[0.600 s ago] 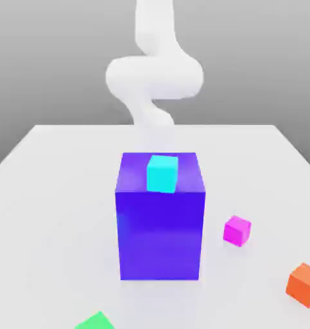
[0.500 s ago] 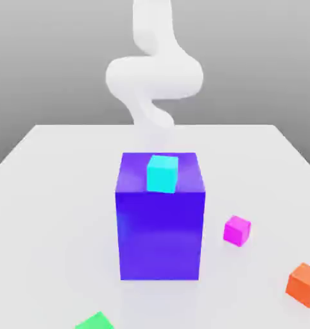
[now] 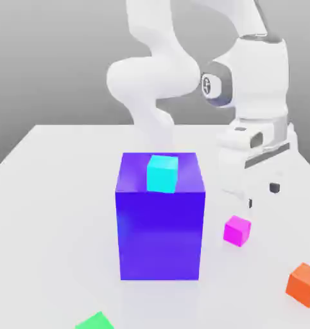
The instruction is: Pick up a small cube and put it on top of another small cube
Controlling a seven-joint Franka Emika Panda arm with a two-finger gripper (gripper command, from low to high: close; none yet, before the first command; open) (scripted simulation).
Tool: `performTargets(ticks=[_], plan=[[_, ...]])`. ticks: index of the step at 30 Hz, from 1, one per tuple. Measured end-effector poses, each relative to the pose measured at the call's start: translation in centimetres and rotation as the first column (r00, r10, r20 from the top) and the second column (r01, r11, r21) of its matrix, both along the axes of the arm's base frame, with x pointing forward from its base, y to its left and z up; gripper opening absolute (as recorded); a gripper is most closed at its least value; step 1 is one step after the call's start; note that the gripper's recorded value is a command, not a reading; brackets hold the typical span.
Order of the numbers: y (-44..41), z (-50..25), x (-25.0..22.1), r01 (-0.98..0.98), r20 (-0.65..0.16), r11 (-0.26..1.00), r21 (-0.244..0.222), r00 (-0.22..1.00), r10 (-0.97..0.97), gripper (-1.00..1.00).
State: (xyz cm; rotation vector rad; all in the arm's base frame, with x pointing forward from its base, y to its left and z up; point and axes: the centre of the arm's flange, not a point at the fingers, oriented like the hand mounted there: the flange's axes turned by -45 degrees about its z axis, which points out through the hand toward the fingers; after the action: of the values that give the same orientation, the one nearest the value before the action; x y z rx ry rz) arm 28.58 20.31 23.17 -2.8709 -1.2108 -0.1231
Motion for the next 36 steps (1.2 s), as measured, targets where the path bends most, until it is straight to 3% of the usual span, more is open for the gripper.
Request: performTargets(ticks=[3, 10, 11, 18, 28, 36], plan=[[0.0, -4.1, -3.4, -0.085, -0.054, 0.995, -0.044, 0.995, 0.082, 0.00], [0.0, -9.6, -4.0, -0.097, -0.066, 0.994, -0.046, 0.993, 0.094, 0.00], [-0.1, -10.3, -4.0, -0.097, -0.065, 0.994, -0.049, 0.993, 0.094, -1.00], [-0.1, -10.4, -4.1, -0.097, -0.064, 0.994, -0.050, 0.993, 0.094, -1.00], [1.0, -3.8, -4.5, -0.151, -0.041, 0.987, -0.049, 0.988, 0.149, -1.00], [-5.0, -2.3, 8.8, -0.023, -0.045, 0.998, -0.065, 0.999, 0.020, -1.00]])
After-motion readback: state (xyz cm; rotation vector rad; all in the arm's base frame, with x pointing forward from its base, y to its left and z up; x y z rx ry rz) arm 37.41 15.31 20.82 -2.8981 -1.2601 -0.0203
